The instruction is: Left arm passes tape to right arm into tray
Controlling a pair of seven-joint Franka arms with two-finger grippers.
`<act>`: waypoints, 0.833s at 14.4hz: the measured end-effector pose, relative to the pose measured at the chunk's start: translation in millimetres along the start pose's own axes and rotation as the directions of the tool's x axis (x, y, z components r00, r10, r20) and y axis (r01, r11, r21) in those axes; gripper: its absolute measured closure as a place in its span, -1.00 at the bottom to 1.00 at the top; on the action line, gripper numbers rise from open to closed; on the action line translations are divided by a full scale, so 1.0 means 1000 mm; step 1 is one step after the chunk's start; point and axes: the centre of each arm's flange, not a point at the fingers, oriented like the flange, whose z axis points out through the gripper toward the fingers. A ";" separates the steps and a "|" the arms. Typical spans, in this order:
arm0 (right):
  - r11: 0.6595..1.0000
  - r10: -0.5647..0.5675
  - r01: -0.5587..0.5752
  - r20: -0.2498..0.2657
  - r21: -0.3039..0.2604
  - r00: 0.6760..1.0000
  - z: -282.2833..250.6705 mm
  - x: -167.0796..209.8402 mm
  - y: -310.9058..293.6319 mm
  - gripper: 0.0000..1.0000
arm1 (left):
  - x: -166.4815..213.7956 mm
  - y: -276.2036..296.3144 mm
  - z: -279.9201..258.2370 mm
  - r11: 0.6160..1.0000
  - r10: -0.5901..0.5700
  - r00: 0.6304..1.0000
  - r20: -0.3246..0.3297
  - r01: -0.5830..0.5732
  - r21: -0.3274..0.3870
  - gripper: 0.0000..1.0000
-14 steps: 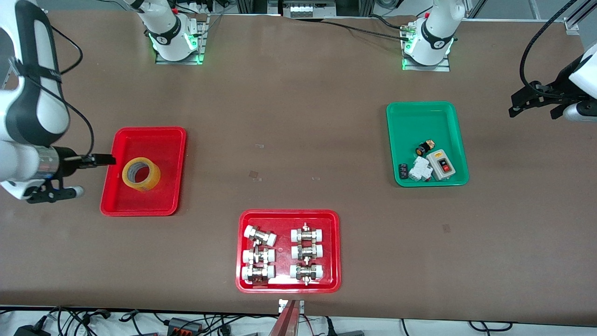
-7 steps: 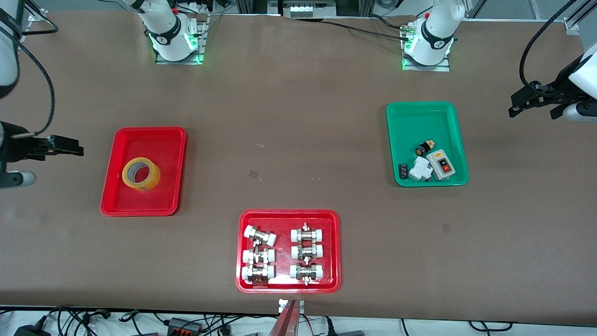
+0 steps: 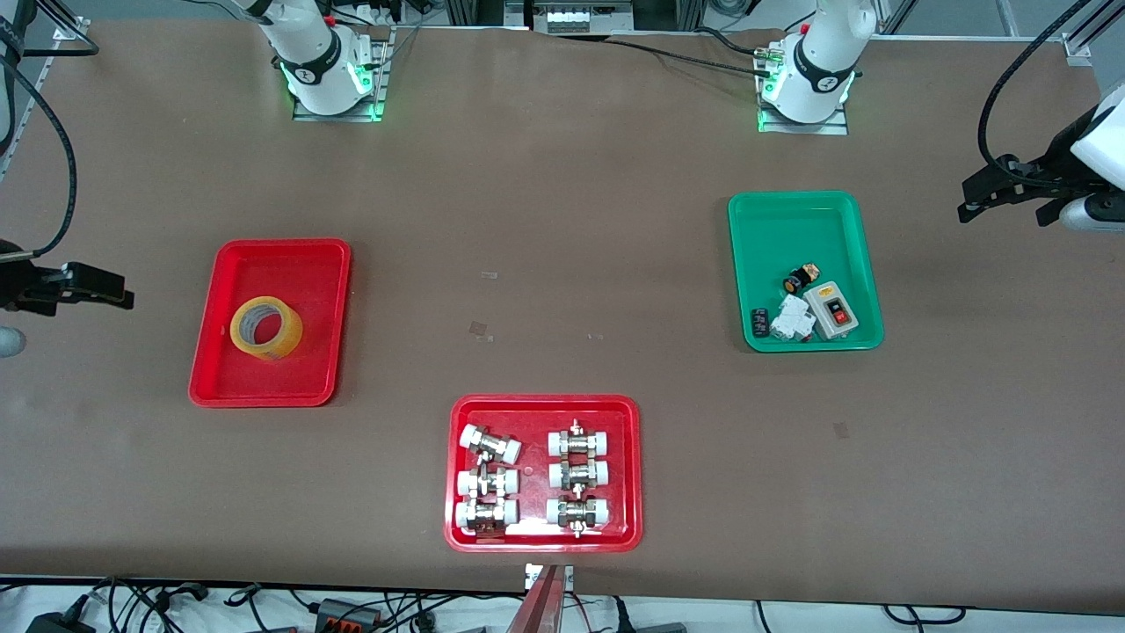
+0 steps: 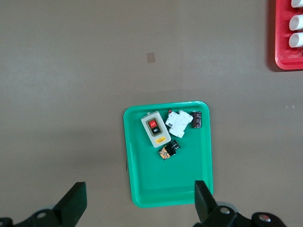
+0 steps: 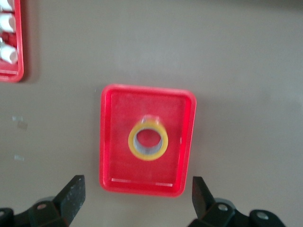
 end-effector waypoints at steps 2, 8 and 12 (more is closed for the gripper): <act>0.999 0.043 -0.043 -0.021 -0.002 0.999 -0.002 0.002 -0.001 -1.00 | 0.000 0.000 0.000 1.000 0.000 1.000 0.000 0.000 0.000 -1.00; 0.995 0.085 -0.089 -0.080 -0.046 0.993 -0.015 -0.005 -0.005 -1.00 | 0.001 0.000 -0.001 1.000 0.000 1.000 -0.002 0.000 0.000 -1.00; 0.995 0.088 -0.092 -0.088 -0.046 0.992 -0.018 -0.025 -0.005 -1.00 | 0.001 0.000 -0.001 1.000 0.000 1.000 -0.001 0.000 0.000 -1.00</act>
